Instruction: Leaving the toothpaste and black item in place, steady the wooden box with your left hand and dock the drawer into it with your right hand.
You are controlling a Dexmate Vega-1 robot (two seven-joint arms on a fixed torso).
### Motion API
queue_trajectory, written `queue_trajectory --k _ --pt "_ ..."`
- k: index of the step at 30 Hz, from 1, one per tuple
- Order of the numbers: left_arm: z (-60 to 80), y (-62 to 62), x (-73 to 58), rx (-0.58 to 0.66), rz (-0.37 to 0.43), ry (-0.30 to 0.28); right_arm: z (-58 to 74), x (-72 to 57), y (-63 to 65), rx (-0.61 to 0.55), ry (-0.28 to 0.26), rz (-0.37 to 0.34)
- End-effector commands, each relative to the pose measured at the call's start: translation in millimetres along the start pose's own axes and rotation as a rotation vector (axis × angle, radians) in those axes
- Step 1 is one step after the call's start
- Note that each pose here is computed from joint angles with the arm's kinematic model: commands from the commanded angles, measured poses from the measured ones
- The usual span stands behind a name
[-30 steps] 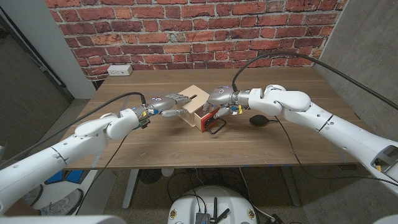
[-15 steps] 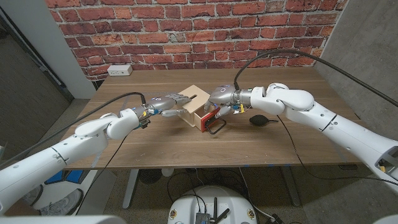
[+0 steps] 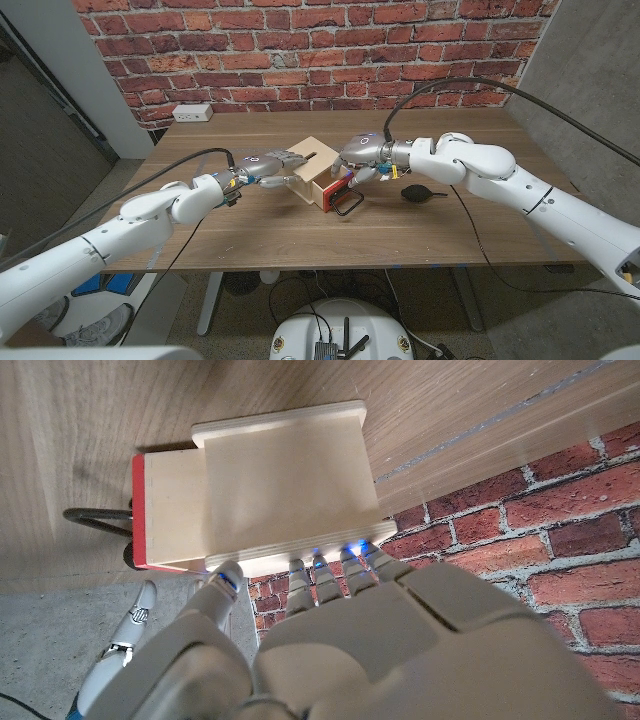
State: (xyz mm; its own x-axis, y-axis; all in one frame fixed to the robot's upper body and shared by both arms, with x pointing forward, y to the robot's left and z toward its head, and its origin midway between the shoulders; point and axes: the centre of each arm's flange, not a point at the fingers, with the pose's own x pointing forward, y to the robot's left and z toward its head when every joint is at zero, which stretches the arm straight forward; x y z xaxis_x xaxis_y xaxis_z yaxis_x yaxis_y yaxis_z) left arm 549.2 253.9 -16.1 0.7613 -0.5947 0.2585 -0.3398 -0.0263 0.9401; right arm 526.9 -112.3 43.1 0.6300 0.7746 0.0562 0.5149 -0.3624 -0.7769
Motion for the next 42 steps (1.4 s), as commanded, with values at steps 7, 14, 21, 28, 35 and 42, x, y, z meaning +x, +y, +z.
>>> queue_trajectory --k 7,14,21,28,35,42 --pt "0.5 2.9 -2.3 0.013 0.021 0.006 -1.4 -15.4 2.3 0.139 0.076 -0.061" --pt "0.6 4.0 -3.2 0.009 0.038 0.020 -1.5 -24.7 2.3 0.211 0.136 -0.088" --pt "0.1 3.7 -3.1 0.010 0.039 0.020 -1.1 -35.9 3.1 0.275 0.183 -0.107" --pt "-0.6 4.2 -3.4 0.011 0.043 0.032 3.8 -44.2 10.0 0.324 0.214 -0.133" --pt "-1.4 4.7 -3.9 0.014 0.043 0.027 13.7 -48.4 18.6 0.352 0.230 -0.141" --pt "-1.2 4.9 -4.4 0.015 0.047 0.033 18.8 -52.0 25.4 0.409 0.255 -0.152"
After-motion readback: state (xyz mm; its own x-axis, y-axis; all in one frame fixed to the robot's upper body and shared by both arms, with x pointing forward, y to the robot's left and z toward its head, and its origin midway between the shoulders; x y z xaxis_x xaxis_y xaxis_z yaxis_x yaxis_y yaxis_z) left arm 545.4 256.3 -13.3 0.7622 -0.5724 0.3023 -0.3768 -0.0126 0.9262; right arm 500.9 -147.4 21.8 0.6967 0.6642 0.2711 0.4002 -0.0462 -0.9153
